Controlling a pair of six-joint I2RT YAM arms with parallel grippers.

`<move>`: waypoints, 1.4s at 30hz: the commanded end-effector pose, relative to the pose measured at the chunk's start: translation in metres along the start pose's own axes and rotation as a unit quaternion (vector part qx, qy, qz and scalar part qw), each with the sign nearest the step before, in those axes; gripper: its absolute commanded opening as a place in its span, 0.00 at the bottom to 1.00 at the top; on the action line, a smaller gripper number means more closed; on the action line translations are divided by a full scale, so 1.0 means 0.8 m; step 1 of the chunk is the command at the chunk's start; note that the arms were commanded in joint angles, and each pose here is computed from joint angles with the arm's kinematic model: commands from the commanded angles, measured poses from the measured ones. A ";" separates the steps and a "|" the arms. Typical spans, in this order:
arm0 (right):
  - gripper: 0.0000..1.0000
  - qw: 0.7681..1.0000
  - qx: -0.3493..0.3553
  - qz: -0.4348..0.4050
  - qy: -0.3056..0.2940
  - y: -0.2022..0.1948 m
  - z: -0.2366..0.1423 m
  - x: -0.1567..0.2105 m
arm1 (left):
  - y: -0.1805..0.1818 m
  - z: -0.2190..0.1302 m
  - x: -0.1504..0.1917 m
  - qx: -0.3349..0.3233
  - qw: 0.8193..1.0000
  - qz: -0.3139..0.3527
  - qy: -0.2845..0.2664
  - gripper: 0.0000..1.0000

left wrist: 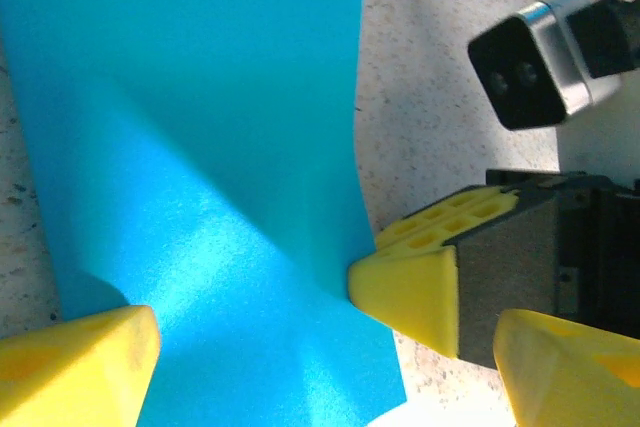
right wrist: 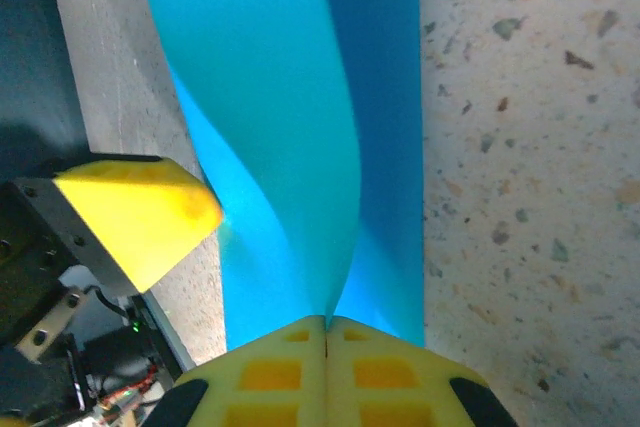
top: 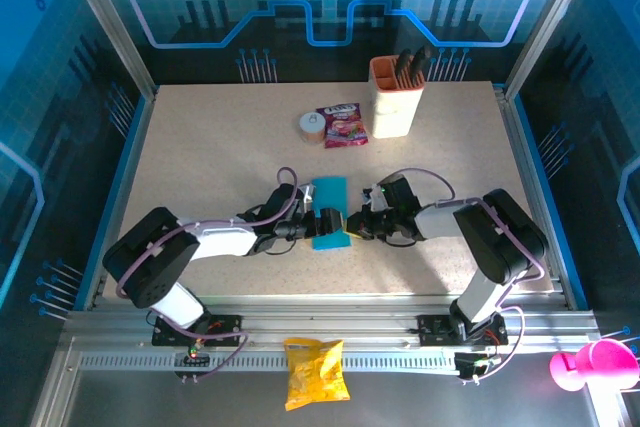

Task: Fold a paper plane with a square sheet of paper (pick it up from the middle)
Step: First fold in half a square sheet of paper at the center of the table.

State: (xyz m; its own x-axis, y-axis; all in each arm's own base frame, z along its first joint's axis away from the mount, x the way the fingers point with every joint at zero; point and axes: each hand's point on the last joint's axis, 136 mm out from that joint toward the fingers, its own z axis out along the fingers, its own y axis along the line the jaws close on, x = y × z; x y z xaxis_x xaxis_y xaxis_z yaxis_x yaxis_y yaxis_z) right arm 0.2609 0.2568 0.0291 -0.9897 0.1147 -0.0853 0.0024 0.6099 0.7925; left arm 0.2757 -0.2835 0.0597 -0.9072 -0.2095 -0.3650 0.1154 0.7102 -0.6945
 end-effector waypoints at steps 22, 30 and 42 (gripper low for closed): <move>0.00 0.994 -0.084 -0.067 0.000 0.058 -0.006 -0.002 | -0.020 -0.054 0.031 0.047 0.995 0.070 0.047 0.93; 0.00 0.995 -0.080 -0.062 0.001 0.054 -0.002 -0.002 | -0.005 -0.057 0.036 0.037 0.996 0.068 0.047 0.93; 0.00 0.996 -0.073 -0.052 0.001 0.045 0.004 -0.005 | -0.008 -0.048 0.046 0.058 0.994 0.062 0.069 0.93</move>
State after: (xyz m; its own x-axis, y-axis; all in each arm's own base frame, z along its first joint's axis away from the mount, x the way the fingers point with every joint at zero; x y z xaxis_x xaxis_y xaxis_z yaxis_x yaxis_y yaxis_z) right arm 0.2673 0.2770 0.0574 -0.9825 0.0653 -0.1743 -0.1173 0.5098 0.8523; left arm 0.2299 -0.2675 0.0778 -0.9268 -0.0550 -0.3715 0.2446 0.6622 -0.7083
